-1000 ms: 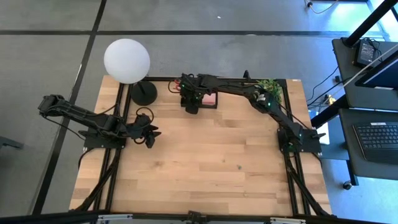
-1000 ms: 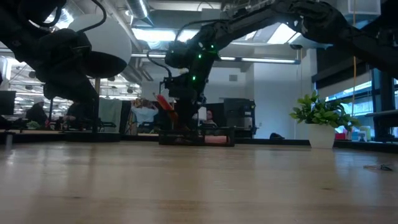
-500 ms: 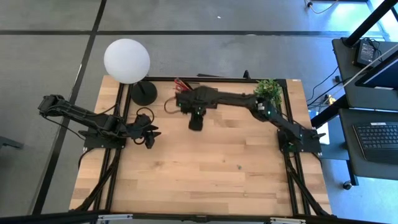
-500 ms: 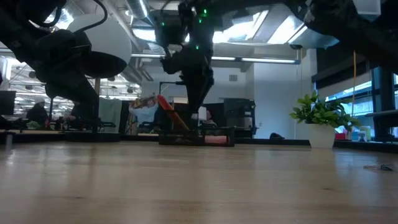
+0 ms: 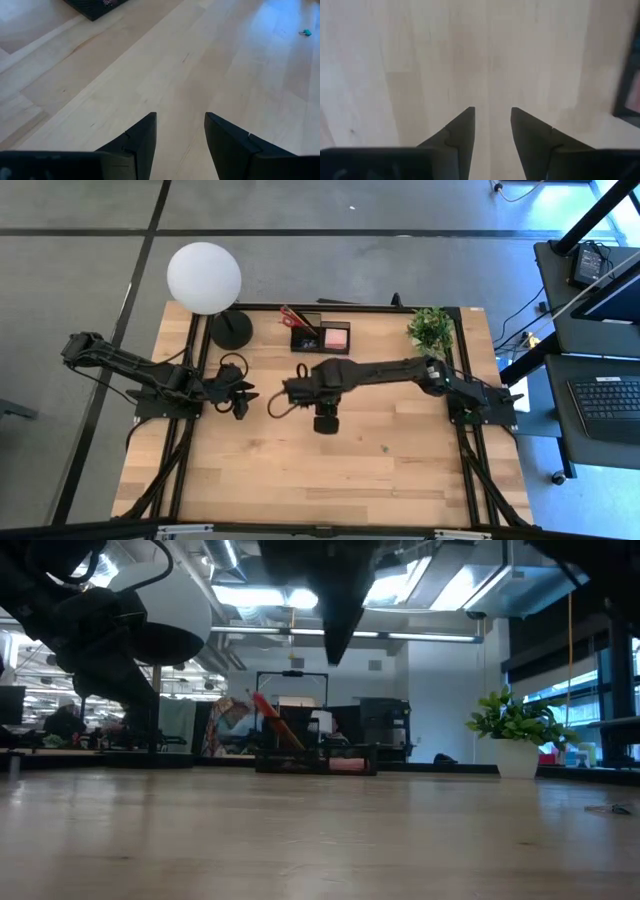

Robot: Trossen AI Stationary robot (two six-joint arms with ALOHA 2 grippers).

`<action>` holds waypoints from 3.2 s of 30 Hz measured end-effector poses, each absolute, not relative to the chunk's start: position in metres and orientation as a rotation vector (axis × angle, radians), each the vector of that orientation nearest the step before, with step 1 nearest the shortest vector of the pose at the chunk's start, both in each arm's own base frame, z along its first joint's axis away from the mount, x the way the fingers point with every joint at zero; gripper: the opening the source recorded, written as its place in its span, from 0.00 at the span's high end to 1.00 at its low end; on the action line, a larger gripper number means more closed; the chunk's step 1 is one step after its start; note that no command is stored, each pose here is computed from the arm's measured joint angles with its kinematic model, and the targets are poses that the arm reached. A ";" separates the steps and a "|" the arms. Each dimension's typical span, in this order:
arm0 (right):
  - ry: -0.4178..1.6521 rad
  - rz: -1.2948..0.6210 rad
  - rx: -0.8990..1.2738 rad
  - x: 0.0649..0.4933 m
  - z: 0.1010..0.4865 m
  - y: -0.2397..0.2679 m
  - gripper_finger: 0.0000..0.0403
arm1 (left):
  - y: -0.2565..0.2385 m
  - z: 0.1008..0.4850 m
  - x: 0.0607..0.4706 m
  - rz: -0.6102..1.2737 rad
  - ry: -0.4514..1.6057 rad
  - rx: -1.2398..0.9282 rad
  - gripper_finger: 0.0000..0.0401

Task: Pick and place office supplies into organizer
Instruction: Put the blue binder clip into the black desk organizer

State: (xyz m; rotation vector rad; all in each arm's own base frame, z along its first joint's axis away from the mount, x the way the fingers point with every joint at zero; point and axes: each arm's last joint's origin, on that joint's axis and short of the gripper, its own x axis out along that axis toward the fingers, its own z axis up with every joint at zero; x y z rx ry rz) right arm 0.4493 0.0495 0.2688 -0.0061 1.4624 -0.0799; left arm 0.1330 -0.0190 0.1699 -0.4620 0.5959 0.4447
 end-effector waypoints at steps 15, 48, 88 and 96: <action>1.439 -0.324 0.031 0.390 0.305 0.093 0.67 | -0.020 0.170 0.133 0.424 0.607 -0.471 0.60; 1.445 -0.686 0.715 0.268 0.178 0.144 0.68 | -0.019 0.170 0.133 0.423 0.608 -0.435 0.60; 1.461 -0.643 0.669 0.272 0.164 0.149 0.50 | -0.019 0.170 0.133 0.426 0.604 -0.444 0.60; 1.510 -0.598 0.637 0.279 0.144 0.153 0.52 | -0.019 0.170 0.133 0.426 0.603 -0.444 0.60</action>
